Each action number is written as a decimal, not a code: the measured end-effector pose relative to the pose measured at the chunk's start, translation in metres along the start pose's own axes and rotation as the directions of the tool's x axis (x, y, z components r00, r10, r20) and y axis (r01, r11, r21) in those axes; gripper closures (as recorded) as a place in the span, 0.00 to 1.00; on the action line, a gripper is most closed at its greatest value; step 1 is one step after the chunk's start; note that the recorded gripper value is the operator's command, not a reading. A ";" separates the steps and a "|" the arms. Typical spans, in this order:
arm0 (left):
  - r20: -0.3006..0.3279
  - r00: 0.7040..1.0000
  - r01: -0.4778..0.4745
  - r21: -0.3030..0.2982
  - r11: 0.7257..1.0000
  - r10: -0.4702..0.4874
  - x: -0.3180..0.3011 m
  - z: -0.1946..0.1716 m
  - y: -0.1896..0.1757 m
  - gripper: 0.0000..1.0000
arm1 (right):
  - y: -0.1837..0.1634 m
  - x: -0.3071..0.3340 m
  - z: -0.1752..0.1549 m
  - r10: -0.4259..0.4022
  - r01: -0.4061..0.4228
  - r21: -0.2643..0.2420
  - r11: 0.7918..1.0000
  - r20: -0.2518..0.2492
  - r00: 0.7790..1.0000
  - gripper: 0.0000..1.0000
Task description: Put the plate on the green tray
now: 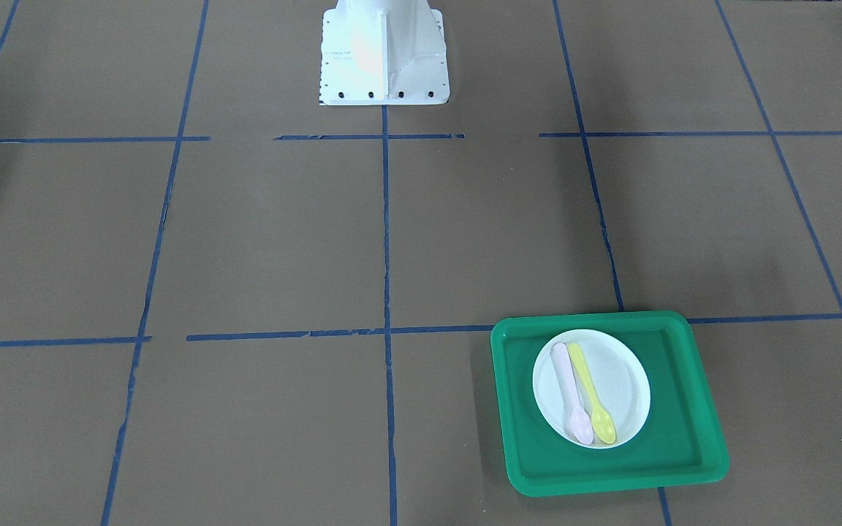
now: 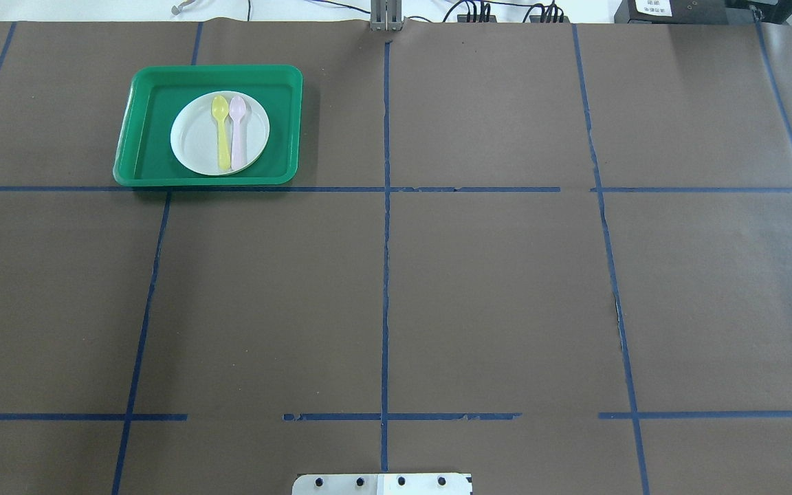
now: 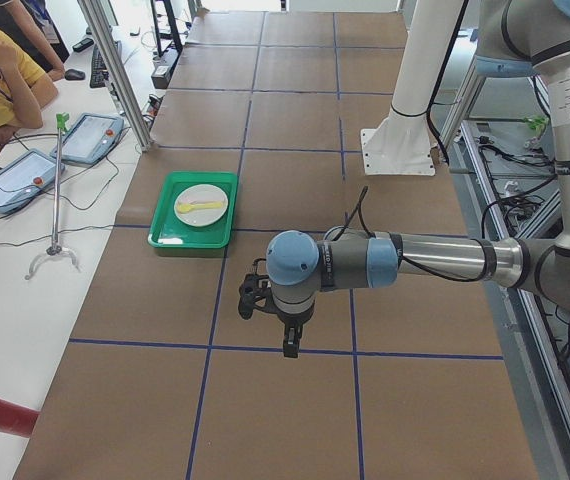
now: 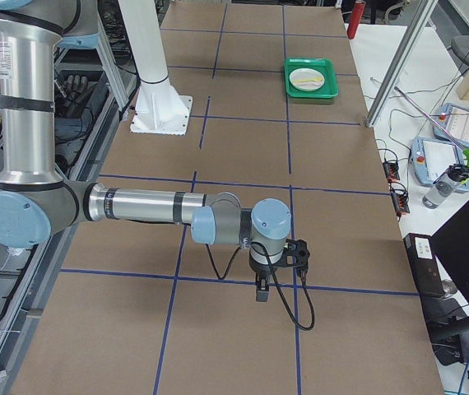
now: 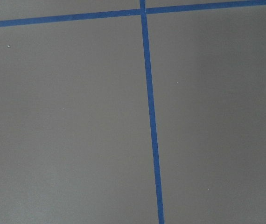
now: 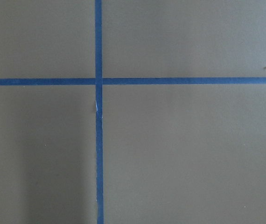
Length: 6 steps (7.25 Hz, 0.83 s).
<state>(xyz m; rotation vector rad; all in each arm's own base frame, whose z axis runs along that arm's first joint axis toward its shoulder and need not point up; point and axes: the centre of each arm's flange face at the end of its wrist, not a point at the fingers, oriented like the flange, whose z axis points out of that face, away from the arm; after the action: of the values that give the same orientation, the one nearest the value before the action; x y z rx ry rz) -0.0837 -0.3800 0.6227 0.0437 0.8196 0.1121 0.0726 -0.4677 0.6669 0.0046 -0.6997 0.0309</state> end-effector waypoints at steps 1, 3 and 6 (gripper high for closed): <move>0.004 1.000 -0.013 0.016 1.000 0.013 -0.001 -0.002 -0.003 0.00 | 0.000 0.000 0.000 0.000 0.000 0.000 1.000 0.000 1.000 0.00; 0.011 0.999 -0.033 0.043 0.999 0.033 -0.003 -0.004 -0.004 0.00 | 0.000 0.000 0.000 0.000 0.000 0.000 1.000 0.001 1.000 0.00; 0.013 0.999 -0.037 0.048 0.998 0.036 -0.004 -0.004 -0.003 0.00 | 0.000 0.000 0.000 0.000 0.000 0.000 1.000 0.001 1.000 0.00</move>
<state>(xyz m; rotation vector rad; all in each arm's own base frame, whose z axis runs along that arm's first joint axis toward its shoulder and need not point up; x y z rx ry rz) -0.0892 -0.3839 0.6225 0.1049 0.8096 0.1262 0.0725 -0.4677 0.6669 0.0042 -0.7004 0.0310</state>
